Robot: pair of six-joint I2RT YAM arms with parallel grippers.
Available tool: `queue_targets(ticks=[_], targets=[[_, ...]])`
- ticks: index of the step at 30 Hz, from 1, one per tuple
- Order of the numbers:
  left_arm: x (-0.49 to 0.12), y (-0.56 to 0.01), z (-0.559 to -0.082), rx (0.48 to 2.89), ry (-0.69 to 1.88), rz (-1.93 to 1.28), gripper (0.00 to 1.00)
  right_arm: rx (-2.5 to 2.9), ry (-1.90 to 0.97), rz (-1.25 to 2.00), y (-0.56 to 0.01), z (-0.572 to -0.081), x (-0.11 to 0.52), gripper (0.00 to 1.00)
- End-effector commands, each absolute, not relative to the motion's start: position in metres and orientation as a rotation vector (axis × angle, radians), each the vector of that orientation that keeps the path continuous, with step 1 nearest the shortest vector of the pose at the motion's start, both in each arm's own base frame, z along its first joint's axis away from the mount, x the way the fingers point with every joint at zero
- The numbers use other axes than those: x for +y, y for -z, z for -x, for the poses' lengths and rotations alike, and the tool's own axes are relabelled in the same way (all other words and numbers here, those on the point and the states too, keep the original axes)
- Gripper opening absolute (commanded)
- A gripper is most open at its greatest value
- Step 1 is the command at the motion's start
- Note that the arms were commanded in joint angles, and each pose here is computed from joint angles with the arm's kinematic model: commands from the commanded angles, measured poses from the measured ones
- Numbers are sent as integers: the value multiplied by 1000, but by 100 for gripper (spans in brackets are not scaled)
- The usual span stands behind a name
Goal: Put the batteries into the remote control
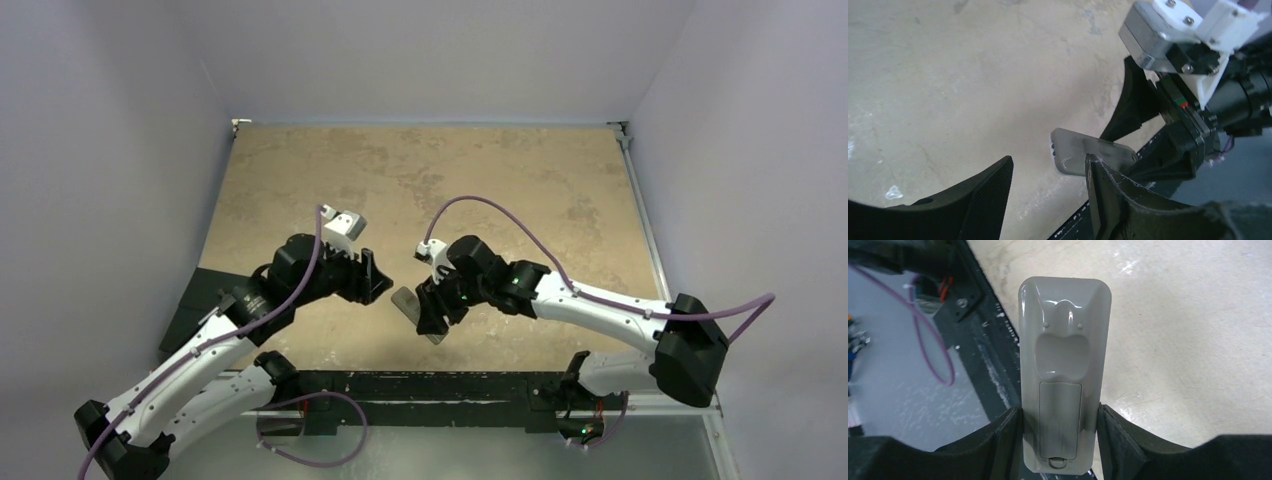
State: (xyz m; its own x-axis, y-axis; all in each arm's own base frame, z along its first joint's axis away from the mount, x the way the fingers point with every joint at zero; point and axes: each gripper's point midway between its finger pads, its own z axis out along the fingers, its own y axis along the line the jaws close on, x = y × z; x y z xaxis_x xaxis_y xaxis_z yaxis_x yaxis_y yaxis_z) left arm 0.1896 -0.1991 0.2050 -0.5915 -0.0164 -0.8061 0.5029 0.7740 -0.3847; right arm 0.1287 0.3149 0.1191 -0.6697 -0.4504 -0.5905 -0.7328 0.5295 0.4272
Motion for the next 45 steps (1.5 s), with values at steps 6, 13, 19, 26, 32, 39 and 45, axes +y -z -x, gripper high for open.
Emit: queue_targets(ticks=[6, 13, 19, 26, 32, 39, 45], targets=[[-234, -251, -158, 1920, 1010, -702, 62, 2148, -1373, 1151, -157, -105, 316, 38], [-235, -264, -148, 1887, 1042, -779, 67, 2072, -1546, 1190, -172, -97, 312, 38], [-238, -261, -147, 1975, 1076, -730, 68, 2004, -1616, 1209, -187, -92, 312, 39], [-239, -275, -125, 1856, 1187, -789, 69, 1934, -1760, 1240, -201, -81, 316, 39], [-249, -279, -106, 1844, 1327, -876, 71, 1888, -1781, 1266, -211, -79, 316, 39], [-248, -272, -109, 1895, 1312, -856, 76, 1806, -1791, 1295, -229, -76, 314, 39], [-249, -268, -107, 1911, 1332, -860, 90, 1773, -1776, 1307, -239, -75, 313, 39]])
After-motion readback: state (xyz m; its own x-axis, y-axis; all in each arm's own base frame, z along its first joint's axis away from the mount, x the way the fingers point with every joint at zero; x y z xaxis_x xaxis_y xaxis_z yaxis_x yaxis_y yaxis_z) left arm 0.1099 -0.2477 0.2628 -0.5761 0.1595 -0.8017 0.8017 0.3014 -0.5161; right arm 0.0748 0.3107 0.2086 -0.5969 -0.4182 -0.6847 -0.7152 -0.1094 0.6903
